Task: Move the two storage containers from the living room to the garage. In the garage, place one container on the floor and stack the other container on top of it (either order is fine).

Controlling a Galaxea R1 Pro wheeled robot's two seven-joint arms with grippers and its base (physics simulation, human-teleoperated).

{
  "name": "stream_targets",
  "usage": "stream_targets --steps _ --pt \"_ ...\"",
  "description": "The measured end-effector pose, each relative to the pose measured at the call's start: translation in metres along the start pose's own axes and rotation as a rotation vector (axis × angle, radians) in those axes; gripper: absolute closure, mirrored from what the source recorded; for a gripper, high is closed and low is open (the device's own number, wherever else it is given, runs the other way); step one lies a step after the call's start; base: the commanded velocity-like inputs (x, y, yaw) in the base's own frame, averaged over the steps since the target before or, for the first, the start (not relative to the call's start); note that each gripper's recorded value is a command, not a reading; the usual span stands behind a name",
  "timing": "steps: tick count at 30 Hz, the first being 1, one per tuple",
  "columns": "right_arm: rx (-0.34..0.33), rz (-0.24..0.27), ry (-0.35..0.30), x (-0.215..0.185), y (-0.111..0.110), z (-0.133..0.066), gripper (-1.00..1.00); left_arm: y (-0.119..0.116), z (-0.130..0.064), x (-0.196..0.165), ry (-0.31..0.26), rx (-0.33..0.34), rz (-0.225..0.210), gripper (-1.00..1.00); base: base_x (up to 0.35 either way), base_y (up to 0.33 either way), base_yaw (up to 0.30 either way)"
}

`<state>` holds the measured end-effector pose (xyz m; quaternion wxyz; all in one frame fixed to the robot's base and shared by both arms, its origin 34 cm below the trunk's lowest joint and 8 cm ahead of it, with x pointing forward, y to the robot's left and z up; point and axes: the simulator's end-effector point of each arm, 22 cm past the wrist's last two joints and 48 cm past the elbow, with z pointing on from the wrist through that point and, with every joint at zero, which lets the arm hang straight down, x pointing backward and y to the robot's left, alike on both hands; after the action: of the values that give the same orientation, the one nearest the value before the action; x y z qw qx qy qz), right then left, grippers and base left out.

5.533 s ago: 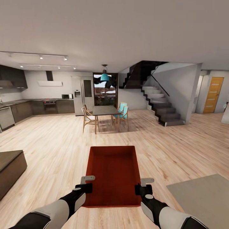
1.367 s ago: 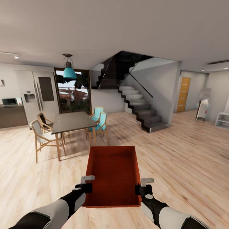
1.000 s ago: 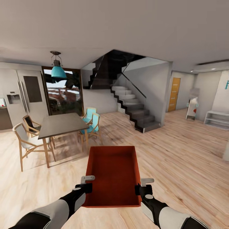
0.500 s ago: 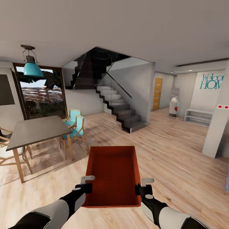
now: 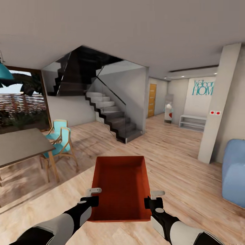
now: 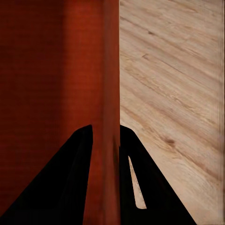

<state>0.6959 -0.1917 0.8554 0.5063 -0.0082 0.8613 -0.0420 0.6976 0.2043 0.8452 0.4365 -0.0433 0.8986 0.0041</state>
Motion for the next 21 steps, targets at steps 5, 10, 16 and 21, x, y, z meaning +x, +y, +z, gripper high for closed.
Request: stream_targets --steps 5,10,16,21 --pt "0.0 0.0 0.0 -0.0001 0.0 0.0 1.0 0.0 0.0 -0.0002 0.0 0.0 0.0 1.0 0.327 0.0 -0.286" --pt "0.0 0.0 0.0 0.0001 0.0 0.0 1.0 0.0 0.0 0.0 0.0 0.0 0.0 1.0 0.326 0.0 -0.286" --pt "0.0 0.001 0.001 0.0004 0.0 -0.0001 1.0 0.0 0.0 0.0 0.001 0.0 0.001 1.0 0.326 0.0 -0.286" --pt "0.0 0.0 0.0 0.0001 0.0 0.0 1.0 0.0 0.0 -0.0001 0.0 0.0 0.001 1.0 0.326 0.0 -0.286"
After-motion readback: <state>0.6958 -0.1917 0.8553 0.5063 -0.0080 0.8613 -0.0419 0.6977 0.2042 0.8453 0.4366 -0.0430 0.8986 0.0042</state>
